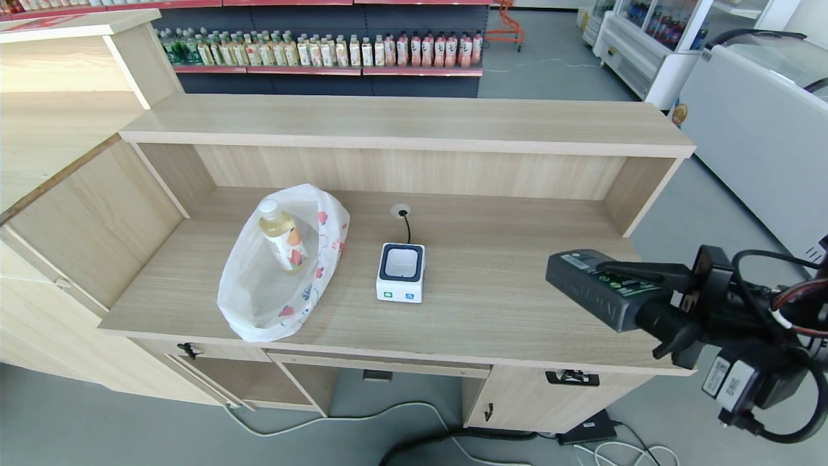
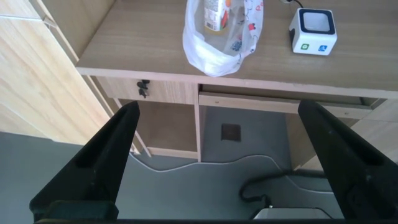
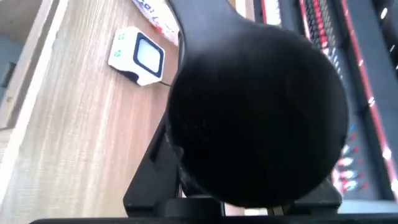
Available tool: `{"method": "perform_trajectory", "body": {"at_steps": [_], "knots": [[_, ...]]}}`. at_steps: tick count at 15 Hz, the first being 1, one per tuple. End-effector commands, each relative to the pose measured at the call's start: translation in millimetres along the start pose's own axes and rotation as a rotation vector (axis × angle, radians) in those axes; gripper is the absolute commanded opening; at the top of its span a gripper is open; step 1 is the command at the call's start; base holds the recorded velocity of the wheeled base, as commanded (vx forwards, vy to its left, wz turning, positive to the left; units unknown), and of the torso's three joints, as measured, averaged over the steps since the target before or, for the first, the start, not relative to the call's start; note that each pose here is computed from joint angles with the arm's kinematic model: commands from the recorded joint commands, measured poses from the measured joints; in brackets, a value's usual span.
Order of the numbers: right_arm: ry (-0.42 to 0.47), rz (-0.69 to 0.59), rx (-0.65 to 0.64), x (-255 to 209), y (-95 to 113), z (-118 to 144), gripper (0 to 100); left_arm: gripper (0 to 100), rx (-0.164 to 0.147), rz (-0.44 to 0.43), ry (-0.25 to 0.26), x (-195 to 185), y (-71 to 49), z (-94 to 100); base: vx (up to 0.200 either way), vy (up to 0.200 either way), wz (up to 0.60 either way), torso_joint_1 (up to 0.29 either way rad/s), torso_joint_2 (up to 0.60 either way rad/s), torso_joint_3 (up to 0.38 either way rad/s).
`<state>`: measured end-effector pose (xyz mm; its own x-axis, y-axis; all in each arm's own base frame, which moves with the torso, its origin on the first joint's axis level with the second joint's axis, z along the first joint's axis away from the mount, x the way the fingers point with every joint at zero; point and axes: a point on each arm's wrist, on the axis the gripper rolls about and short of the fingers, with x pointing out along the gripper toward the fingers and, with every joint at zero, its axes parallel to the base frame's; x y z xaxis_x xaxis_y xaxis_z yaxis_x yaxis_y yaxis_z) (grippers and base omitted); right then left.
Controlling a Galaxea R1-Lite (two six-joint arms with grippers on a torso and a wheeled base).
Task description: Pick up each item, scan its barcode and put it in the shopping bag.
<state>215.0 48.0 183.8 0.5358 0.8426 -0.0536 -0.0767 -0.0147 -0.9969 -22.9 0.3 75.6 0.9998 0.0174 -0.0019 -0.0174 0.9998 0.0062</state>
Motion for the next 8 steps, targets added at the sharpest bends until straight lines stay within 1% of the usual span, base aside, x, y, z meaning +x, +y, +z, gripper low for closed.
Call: {"method": "perform_trajectory", "body": {"at_steps": [1, 2, 3, 4, 5, 6, 7, 8], "knots": [[0.058, -0.044, 0.109, -15, -10, 4, 0, 100, 0.000, 0.001, 0.000, 0, 0.0, 0.0, 0.000, 0.000, 0.00, 0.000, 0.00, 0.000], [0.053, -0.038, 0.245, -14, -9, 4, 0, 100, 0.000, 0.001, 0.000, 0, 0.0, 0.0, 0.000, 0.000, 0.00, 0.000, 0.00, 0.000], [0.054, -0.041, 0.413, -13, -11, 5, 0, 100, 0.000, 0.001, 0.000, 0, 0.0, 0.0, 0.000, 0.000, 0.00, 0.000, 0.00, 0.000], [0.097, -0.045, 0.560, -12, -12, 2, 0, 100, 0.000, 0.001, 0.000, 0, 0.0, 0.0, 0.000, 0.000, 0.00, 0.000, 0.00, 0.000], [0.189, -0.076, 0.704, -10, -18, -1, 0, 100, 0.000, 0.001, 0.000, 0, 0.0, 0.0, 0.000, 0.000, 0.00, 0.000, 0.00, 0.000], [0.266, -0.122, 0.942, -4, -27, -2, 0, 100, 0.000, 0.001, 0.000, 0, 0.0, 0.0, 0.000, 0.000, 0.00, 0.000, 0.00, 0.000], [0.346, -0.203, 1.196, 0, -35, -6, 0, 100, 0.000, 0.001, 0.000, 0, 0.0, 0.0, 0.000, 0.000, 0.00, 0.000, 0.00, 0.000], [0.391, -0.302, 1.419, 9, -44, -13, 0, 100, 0.000, 0.001, 0.000, 0, 0.0, 0.0, 0.000, 0.000, 0.00, 0.000, 0.00, 0.000]]}}
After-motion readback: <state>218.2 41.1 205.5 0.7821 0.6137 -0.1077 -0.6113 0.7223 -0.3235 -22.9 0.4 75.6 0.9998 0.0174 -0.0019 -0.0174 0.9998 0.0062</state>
